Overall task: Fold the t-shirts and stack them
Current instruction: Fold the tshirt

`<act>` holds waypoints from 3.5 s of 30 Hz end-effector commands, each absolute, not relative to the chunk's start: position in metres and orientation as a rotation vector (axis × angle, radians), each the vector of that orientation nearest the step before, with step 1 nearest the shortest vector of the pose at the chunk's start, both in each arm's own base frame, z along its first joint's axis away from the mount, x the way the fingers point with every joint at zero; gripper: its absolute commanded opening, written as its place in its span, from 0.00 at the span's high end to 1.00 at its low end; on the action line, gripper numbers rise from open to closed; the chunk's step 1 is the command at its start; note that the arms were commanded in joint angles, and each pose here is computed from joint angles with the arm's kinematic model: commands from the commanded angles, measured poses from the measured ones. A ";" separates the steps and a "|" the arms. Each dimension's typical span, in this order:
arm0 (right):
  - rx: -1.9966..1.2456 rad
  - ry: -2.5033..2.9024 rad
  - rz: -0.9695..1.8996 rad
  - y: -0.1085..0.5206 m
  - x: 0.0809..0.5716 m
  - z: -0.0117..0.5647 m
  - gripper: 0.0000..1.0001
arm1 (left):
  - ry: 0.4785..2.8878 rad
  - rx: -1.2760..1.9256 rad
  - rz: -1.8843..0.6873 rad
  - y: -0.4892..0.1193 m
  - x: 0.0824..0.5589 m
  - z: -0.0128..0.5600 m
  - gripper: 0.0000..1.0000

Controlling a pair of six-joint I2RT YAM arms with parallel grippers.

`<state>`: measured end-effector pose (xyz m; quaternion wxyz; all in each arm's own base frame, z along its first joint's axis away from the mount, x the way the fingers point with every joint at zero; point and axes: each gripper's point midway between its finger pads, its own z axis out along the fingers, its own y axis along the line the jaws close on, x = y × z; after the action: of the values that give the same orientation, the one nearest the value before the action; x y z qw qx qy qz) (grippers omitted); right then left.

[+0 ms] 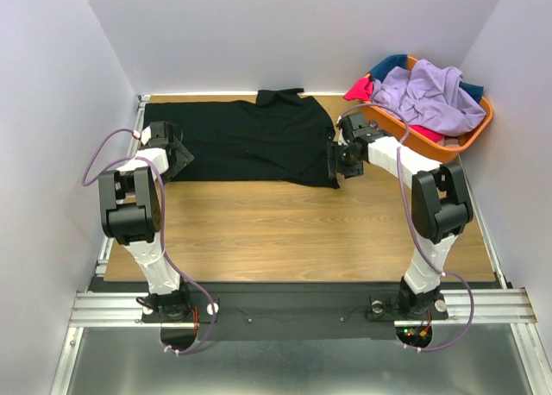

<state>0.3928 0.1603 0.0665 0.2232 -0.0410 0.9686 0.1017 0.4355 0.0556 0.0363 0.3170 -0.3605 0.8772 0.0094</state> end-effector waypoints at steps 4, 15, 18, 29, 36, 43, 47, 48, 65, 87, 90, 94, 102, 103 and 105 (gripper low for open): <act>-0.116 2.646 0.239 0.160 0.406 0.053 0.43 | 2.307 -0.959 0.063 0.062 0.423 0.043 0.15; -0.123 2.705 0.224 0.157 0.397 0.031 0.86 | 2.287 -0.998 0.034 0.075 0.427 0.048 0.15; -0.117 2.680 0.201 0.154 0.399 0.041 0.96 | 2.287 -1.010 0.033 0.081 0.425 0.048 0.15; -0.400 2.475 -0.069 0.119 0.423 0.114 0.89 | 2.312 -1.063 0.033 0.122 0.403 0.040 0.15; -0.495 2.431 -0.122 0.112 0.423 0.125 0.59 | 2.328 -1.073 0.027 0.119 0.399 0.031 0.15; -0.368 2.476 -0.056 0.117 0.413 0.117 0.36 | 2.230 -0.933 0.034 0.097 0.435 0.100 0.15; -0.269 2.557 0.108 0.136 0.398 0.097 0.36 | 2.210 -0.837 -0.056 0.049 0.461 0.121 0.15; -0.219 2.586 0.141 0.140 0.395 0.089 0.37 | 2.203 -0.823 -0.077 0.040 0.468 0.124 0.15; 0.065 2.707 0.016 0.114 0.368 0.033 0.48 | 2.279 -0.910 -0.204 0.000 0.471 0.034 0.16; 0.097 2.603 0.125 0.119 0.407 0.034 0.51 | 2.384 -0.881 -0.021 0.018 0.435 0.005 0.34; 0.083 2.603 0.154 0.124 0.411 0.031 0.53 | 2.386 -0.876 -0.016 0.018 0.434 0.005 0.36; 0.070 2.586 0.203 0.131 0.417 0.035 0.56 | 2.397 -0.879 -0.007 0.020 0.433 0.003 0.39; 0.007 2.547 0.338 0.152 0.427 0.044 0.59 | 2.408 -0.885 0.021 0.024 0.432 0.001 0.46; 0.005 2.545 0.349 0.153 0.427 0.045 0.59 | 2.408 -0.885 0.021 0.024 0.433 0.001 0.46; 0.006 2.539 0.381 0.158 0.428 0.049 0.59 | 2.410 -0.892 0.026 0.027 0.432 0.001 0.46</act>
<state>0.3913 0.1301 0.0278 0.2238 0.0160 0.9711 0.0808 0.4713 0.0144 0.0342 0.3564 -0.3299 0.8733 -0.0394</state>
